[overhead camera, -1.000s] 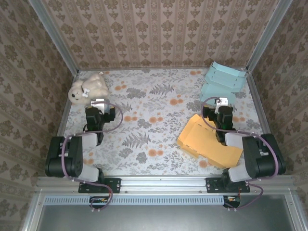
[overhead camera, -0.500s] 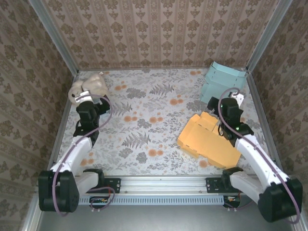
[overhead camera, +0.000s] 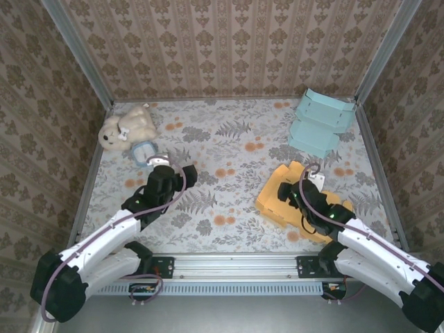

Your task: Fold the paper box

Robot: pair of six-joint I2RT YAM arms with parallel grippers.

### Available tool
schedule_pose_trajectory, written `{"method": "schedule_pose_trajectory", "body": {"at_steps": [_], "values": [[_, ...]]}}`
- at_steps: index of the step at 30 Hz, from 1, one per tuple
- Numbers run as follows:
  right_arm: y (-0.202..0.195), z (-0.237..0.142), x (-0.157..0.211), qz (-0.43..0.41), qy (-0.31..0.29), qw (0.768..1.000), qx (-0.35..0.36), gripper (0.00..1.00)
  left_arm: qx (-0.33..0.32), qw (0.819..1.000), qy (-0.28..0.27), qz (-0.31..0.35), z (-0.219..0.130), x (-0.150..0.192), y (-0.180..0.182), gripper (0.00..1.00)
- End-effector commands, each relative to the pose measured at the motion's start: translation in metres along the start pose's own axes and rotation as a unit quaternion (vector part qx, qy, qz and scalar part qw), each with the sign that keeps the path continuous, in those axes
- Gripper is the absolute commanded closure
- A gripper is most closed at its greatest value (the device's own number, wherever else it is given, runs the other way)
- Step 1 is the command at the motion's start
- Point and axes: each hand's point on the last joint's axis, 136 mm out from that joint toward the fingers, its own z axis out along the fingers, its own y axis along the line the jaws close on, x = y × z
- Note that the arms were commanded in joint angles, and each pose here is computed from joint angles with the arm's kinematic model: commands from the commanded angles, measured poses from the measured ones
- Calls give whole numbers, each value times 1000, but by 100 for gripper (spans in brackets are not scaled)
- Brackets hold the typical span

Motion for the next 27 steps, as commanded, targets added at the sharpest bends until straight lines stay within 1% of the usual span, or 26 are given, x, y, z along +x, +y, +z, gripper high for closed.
{"method": "schedule_pose_trajectory", "body": {"at_steps": [1, 4, 7, 12, 15, 23, 25, 27], "values": [[2, 10, 37, 6, 61, 998, -25, 0, 0, 1000, -4, -4, -5, 7, 0, 0], [4, 15, 55, 2, 92, 995, -35, 0, 5, 1000, 1, -2, -6, 15, -2, 0], [7, 20, 66, -4, 107, 993, -39, 0, 9, 1000, -1, 2, -6, 19, -4, 0], [23, 28, 78, 21, 127, 989, -66, 0, 11, 1000, 2, 14, -6, 24, -10, 0], [37, 32, 77, 44, 123, 988, -84, 0, 11, 1000, 6, 18, -5, 27, -12, 0], [67, 59, 56, 137, 80, 984, -83, 0, 4, 1000, 11, 22, -5, 30, -14, 0], [82, 71, 50, 155, 72, 982, -84, 0, -2, 1000, 9, 22, -5, 31, -12, 0], [105, 84, 45, 164, 72, 979, -99, 0, -6, 1000, 11, 24, -4, 32, -11, 0]]}}
